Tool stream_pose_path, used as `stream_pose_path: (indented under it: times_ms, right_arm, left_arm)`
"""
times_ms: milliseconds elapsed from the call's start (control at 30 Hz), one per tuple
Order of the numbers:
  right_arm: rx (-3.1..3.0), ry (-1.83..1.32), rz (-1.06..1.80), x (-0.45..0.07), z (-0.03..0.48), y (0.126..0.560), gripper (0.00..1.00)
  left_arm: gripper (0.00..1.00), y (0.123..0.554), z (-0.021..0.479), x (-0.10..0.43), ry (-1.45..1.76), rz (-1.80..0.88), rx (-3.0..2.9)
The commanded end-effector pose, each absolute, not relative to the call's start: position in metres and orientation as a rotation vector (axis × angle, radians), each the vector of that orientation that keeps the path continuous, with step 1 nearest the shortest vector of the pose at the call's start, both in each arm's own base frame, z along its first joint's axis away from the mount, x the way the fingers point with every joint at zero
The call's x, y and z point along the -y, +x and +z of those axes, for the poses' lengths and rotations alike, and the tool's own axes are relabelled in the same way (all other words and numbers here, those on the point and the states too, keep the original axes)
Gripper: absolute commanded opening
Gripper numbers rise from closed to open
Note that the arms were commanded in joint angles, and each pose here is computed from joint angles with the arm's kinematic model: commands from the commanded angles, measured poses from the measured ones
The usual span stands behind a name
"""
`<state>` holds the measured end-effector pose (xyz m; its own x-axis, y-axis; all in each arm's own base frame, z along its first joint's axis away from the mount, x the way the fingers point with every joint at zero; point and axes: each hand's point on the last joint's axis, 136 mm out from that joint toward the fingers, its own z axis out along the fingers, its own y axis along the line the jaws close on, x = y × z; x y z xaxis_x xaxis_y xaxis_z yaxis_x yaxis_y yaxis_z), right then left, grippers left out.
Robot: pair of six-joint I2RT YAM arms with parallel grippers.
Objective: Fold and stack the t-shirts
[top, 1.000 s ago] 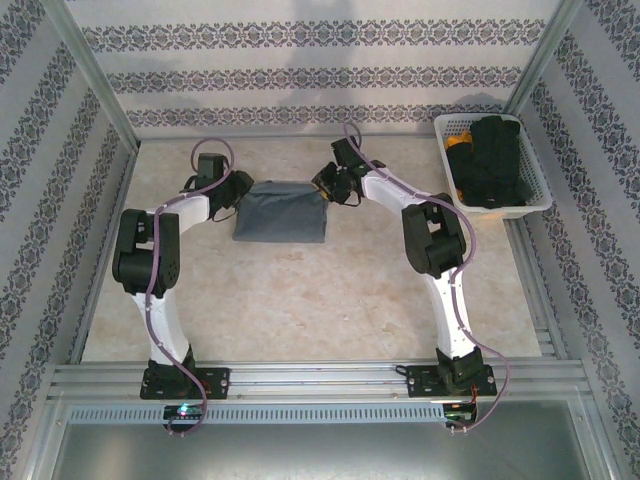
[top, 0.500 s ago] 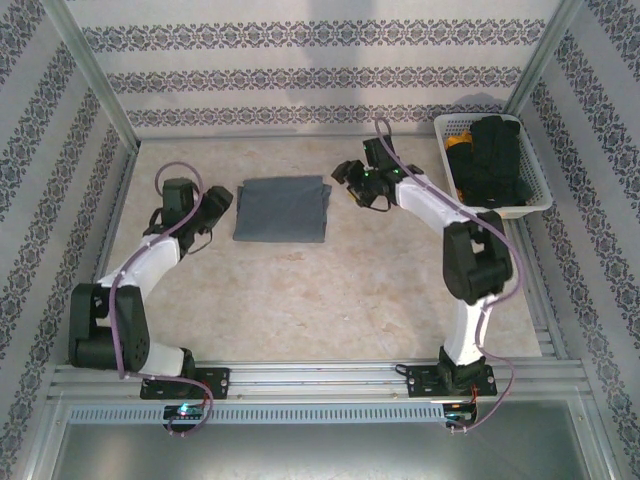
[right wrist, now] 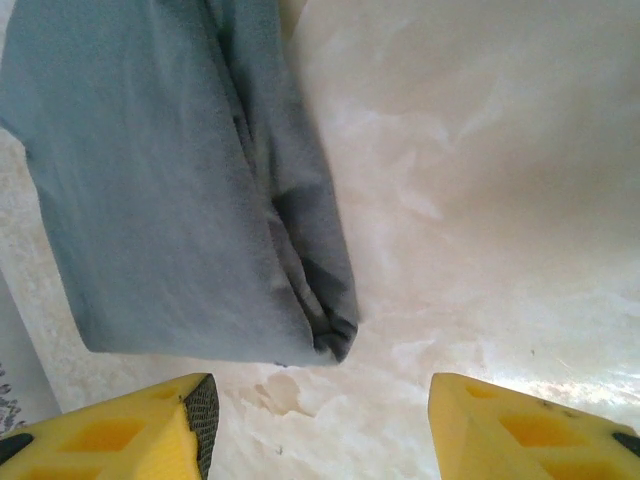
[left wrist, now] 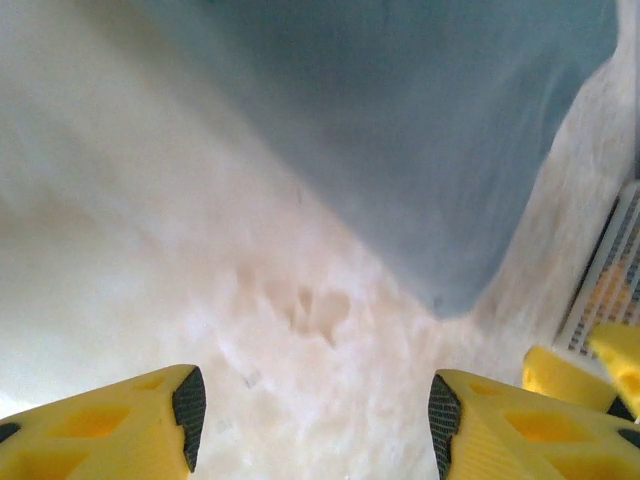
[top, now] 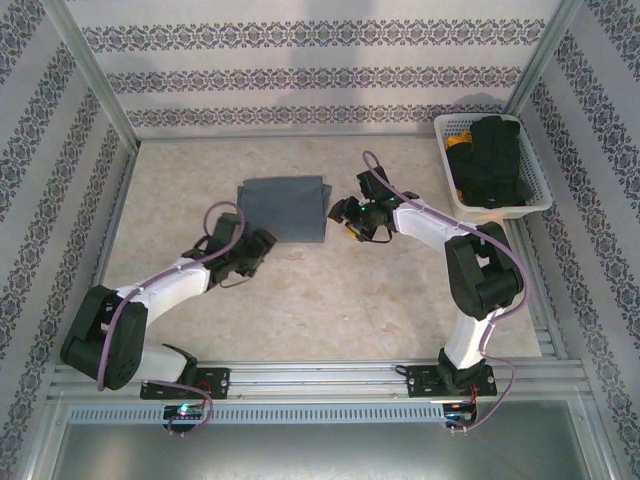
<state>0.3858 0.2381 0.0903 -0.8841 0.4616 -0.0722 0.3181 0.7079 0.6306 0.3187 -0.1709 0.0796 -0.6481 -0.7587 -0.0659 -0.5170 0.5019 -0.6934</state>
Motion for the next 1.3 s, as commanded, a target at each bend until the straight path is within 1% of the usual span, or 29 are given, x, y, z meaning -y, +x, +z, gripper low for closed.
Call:
stream_pose_path:
  times_ms: [0, 133, 267, 433, 500, 533, 600, 633, 700, 767, 800, 933, 1100, 1267]
  right_arm:
    - [-2.629, 0.561, 1.012, -0.24, 0.12, 0.382, 0.59]
    - [-2.635, 0.516, 1.015, -0.24, 0.135, 0.37, 0.59]
    - [-2.617, 0.491, 1.014, -0.233, 0.153, 0.355, 0.59]
    - [-2.598, 0.494, 1.01, -0.22, 0.162, 0.338, 0.59]
    - [-2.593, 0.504, 1.019, -0.216, 0.162, 0.333, 0.59]
    - [-2.591, 0.511, 1.02, -0.215, 0.163, 0.331, 0.59]
    - [-2.584, 0.52, 1.025, -0.212, 0.164, 0.328, 0.59]
    - [-2.584, 0.525, 1.026, -0.21, 0.164, 0.327, 0.59]
    - [-2.574, 0.533, 1.026, -0.208, 0.166, 0.325, 0.59]
    - [-2.569, 0.536, 1.02, -0.205, 0.168, 0.324, 0.59]
    - [-2.568, 0.539, 1.016, -0.203, 0.17, 0.323, 0.59]
    - [-2.558, 0.547, 1.004, -0.196, 0.172, 0.322, 0.58]
    - [-2.546, 0.541, 1.001, -0.192, 0.176, 0.322, 0.57]
    - [-2.529, 0.502, 1.013, -0.194, 0.178, 0.326, 0.57]
  left_arm:
    - [0.62, 0.344, 0.084, 0.184, -1.271, -0.975, -2.198]
    - [0.62, 0.362, 0.067, 0.197, -1.389, -0.94, -2.126]
    - [0.62, 0.38, 0.052, 0.195, -1.503, -0.928, -1.999]
    - [0.6, 0.408, 0.045, 0.202, -1.514, -0.929, -1.955]
    - [0.58, 0.418, 0.041, 0.202, -1.519, -0.917, -1.94]
    - [0.56, 0.42, 0.038, 0.2, -1.533, -0.91, -1.93]
    - [0.47, 0.429, 0.031, 0.194, -1.561, -0.897, -1.9]
    - [0.41, 0.432, 0.028, 0.19, -1.569, -0.886, -1.887]
    - [0.2, 0.443, 0.024, 0.177, -1.589, -0.88, -1.84]
    - [0.05, 0.452, 0.025, 0.16, -1.606, -0.866, -1.791]
    - [0.0, 0.456, 0.029, 0.148, -1.616, -0.854, -1.761]
    - [0.0, 0.477, 0.043, 0.091, -1.595, -0.823, -1.705]
    - [0.0, 0.505, 0.05, 0.004, -1.513, -0.818, -1.697]
    - [0.0, 0.53, 0.039, -0.066, -1.411, -0.827, -1.773]
